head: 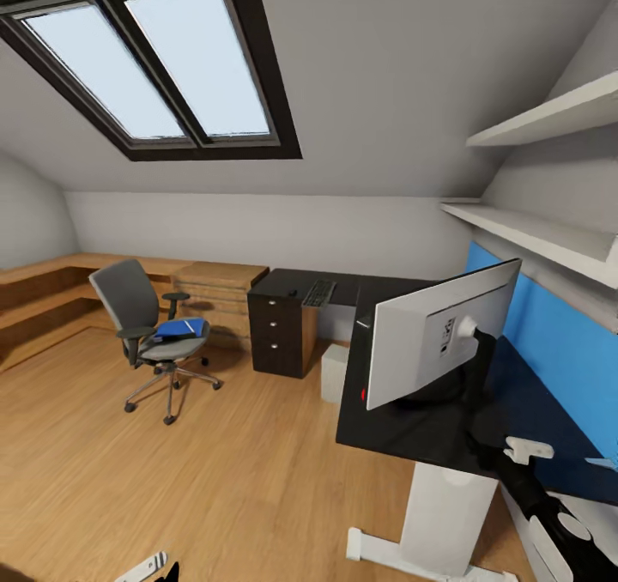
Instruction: In the bedroom, organize the workspace by keeping the computer under the desk, ensuring the monitor is on the desk, placing the keyboard on the desk next to the monitor, placing the mouse on the desk next to the keyboard, moving the folder from the swivel chair onto the desk next to the mouse, stacking the notebook on top of the folder with the pen on top of the notebook, and positioning the swivel chair next to the desk.
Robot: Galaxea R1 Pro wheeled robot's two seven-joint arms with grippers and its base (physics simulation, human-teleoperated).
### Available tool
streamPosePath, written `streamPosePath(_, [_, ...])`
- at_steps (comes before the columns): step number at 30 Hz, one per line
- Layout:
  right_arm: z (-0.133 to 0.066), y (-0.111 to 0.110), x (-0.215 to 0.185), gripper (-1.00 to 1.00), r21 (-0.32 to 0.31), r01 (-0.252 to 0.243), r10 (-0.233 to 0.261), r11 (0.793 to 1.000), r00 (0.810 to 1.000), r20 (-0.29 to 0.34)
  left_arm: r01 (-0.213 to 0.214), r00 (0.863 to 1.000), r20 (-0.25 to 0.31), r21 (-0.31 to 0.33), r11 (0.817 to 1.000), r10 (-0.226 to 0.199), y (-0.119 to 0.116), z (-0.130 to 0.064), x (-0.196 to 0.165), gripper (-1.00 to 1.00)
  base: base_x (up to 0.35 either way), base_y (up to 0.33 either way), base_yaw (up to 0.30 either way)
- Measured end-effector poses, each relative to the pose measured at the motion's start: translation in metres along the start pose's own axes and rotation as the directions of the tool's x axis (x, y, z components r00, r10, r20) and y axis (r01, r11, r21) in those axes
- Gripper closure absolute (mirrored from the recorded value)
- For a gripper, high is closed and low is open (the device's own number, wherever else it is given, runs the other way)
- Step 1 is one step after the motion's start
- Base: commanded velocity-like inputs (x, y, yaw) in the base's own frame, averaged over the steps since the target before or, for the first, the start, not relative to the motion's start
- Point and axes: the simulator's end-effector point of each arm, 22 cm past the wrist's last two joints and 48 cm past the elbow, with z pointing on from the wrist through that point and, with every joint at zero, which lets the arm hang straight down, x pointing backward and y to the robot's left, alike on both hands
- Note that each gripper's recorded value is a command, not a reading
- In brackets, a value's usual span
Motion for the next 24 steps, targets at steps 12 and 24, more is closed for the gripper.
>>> streamPosePath(12, [-0.005, 0.038, 0.044, -1.0, -0.009, -0.062, 0.061, 0.998, 0.997, -0.047, -0.005, 1.0, -0.011, 0.001, 1.0, 0.005, 0.0, 0.0, 0.005, -1.0, -0.286, 0.183, 0.0])
streamPosePath(24, [-0.047, 0.069, 0.158, -1.0, 0.027, -0.092, 0.096, 0.995, 0.966, -0.24, -0.013, 0.999, -0.046, 0.031, 0.999, 0.015, -0.006, -0.003, 0.022, -1.0, -0.283, 0.158, 0.0])
